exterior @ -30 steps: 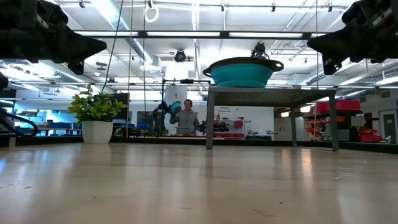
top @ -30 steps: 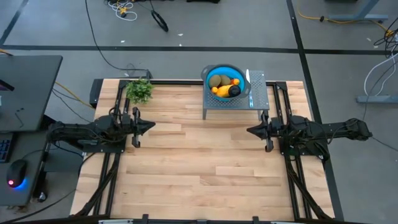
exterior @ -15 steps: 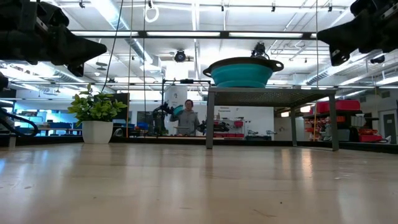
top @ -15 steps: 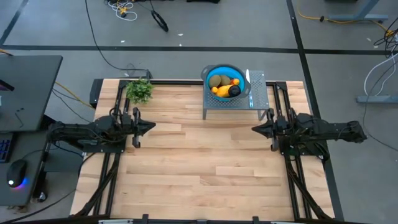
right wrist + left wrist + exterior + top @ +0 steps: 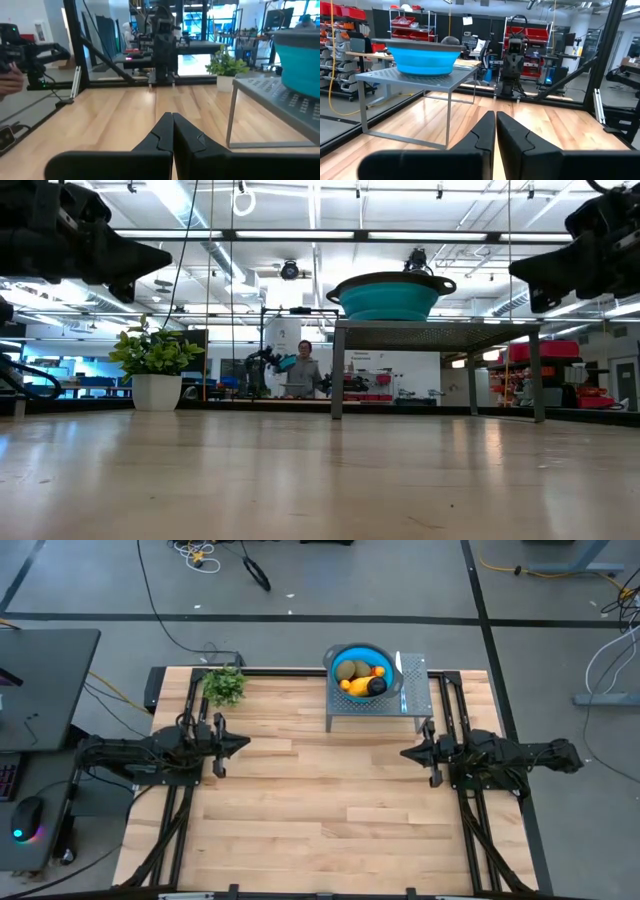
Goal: Pick & Place Fruit
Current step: Return To Home Position
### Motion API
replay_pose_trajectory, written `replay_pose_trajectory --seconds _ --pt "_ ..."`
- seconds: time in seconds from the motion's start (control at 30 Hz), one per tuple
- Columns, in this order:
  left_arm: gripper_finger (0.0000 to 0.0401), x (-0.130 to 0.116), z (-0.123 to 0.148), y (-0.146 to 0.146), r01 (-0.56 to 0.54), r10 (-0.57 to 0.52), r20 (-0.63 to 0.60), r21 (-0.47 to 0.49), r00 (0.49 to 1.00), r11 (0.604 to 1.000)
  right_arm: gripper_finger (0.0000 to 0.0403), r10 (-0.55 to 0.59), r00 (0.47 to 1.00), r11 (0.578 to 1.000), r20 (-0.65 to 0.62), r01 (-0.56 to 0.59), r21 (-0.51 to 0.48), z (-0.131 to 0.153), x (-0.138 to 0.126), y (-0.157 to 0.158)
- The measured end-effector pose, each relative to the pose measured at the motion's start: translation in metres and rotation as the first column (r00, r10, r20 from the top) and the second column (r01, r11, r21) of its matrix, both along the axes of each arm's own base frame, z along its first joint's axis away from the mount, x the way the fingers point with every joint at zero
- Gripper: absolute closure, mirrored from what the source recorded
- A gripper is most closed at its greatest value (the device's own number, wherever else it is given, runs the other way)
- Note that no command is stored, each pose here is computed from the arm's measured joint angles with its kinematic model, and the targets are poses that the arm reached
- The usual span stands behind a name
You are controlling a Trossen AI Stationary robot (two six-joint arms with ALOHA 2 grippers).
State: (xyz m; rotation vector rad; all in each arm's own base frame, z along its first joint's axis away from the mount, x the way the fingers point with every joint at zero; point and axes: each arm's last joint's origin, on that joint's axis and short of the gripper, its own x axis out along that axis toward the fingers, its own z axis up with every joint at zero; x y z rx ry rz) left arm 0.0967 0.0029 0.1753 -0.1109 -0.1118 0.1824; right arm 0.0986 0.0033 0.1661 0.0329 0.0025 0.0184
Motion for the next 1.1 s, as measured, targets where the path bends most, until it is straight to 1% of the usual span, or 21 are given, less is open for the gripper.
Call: replay_pose_trajectory --seconds 0.27,0.33,0.5,0.57,0.73,1.1 --pt "0.0374 0.0002 -0.0009 -0.0003 0.009 -0.009 -0.009 0.002 1.0 1.0 0.0402 -0.003 1.0 1.0 -0.001 0.003 0.001 -0.0001 0.0001 -0.0002" --pt "0.0375 0.0003 -0.0008 -0.0013 0.045 -0.045 -0.009 0.01 0.999 0.999 0.0402 -0.004 1.0 1.0 -0.001 0.004 0.002 -0.0001 0.0001 -0.0002" --pt "0.0378 0.0001 0.003 -0.0046 0.148 -0.15 0.02 0.078 0.988 0.986 0.0402 -0.004 1.0 1.0 -0.003 0.004 0.003 -0.0002 0.0002 -0.0002" --pt "0.0377 0.0001 0.0035 -0.0053 0.168 -0.171 0.021 0.101 0.985 0.981 0.0402 -0.003 1.0 1.0 -0.002 0.003 0.003 -0.0001 0.0002 -0.0002" --pt "0.0377 0.0001 0.0034 -0.0053 0.168 -0.172 0.018 0.116 0.985 0.979 0.0402 -0.003 1.0 1.0 -0.002 0.003 0.003 -0.0001 0.0002 -0.0002" --pt "0.0377 0.0001 0.0034 -0.0053 0.168 -0.172 0.018 0.117 0.985 0.979 0.0402 -0.003 1.0 1.0 -0.002 0.003 0.003 -0.0001 0.0002 -0.0002"
